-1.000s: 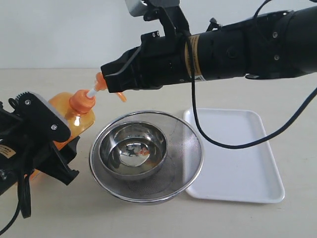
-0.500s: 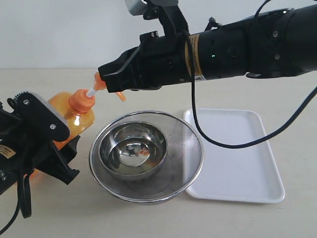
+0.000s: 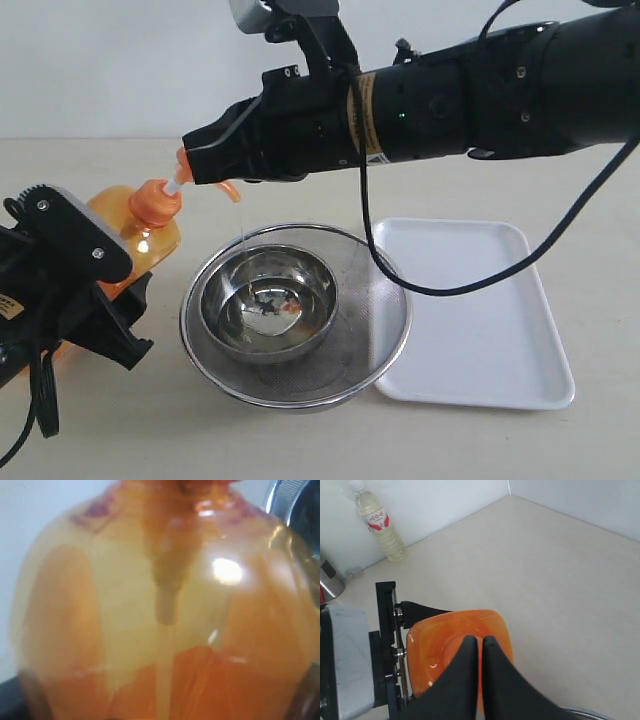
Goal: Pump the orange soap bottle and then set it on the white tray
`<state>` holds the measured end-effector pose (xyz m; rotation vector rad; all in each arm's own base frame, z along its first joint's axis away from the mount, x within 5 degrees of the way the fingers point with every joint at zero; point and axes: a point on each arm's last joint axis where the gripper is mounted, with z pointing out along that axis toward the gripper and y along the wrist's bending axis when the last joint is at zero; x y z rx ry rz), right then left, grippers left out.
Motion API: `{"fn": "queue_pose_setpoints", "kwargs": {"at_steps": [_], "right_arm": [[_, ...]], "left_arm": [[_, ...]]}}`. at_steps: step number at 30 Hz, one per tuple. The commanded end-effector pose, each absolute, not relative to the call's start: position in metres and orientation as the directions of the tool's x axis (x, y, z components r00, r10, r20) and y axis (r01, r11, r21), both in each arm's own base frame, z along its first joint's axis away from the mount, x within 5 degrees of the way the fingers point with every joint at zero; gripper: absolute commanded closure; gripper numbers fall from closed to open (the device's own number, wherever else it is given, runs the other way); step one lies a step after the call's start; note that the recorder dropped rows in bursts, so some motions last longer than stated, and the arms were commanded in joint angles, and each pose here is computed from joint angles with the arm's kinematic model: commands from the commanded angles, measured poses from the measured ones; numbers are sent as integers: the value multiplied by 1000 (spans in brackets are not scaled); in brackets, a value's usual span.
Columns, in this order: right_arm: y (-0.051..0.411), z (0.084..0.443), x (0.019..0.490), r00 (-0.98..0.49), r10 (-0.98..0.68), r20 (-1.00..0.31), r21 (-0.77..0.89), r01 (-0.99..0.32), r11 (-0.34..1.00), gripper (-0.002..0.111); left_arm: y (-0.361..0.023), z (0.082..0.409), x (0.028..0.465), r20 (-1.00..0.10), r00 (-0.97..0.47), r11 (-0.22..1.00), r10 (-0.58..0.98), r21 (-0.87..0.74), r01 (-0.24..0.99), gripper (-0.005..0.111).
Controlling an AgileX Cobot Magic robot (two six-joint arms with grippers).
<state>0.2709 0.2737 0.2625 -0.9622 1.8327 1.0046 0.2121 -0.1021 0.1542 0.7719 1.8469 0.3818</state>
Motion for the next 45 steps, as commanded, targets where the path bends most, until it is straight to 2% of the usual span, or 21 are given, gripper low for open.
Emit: {"fn": "queue_pose_setpoints", "kwargs": {"at_steps": [1, 16, 26, 33, 45], "right_arm": [[285, 229, 262, -370, -356, -858, 256, -909, 329, 108], [284, 231, 262, -347, -356, -868, 233, -917, 325, 108], [265, 287, 258, -263, -267, -927, 148, -911, 385, 108], [240, 309, 264, -264, -225, -938, 142, -884, 446, 108], [240, 297, 268, -296, -268, -917, 164, -890, 425, 108]], "left_arm": [[-114, 167, 216, -738, -116, 726, 665, 602, 334, 102], [-115, 168, 216, -743, -111, 728, 660, 596, 340, 102], [-114, 167, 216, -744, -126, 735, 656, 593, 329, 102], [-114, 167, 216, -743, -125, 734, 657, 594, 329, 102], [-114, 167, 216, -745, -128, 737, 655, 591, 329, 102]]}}
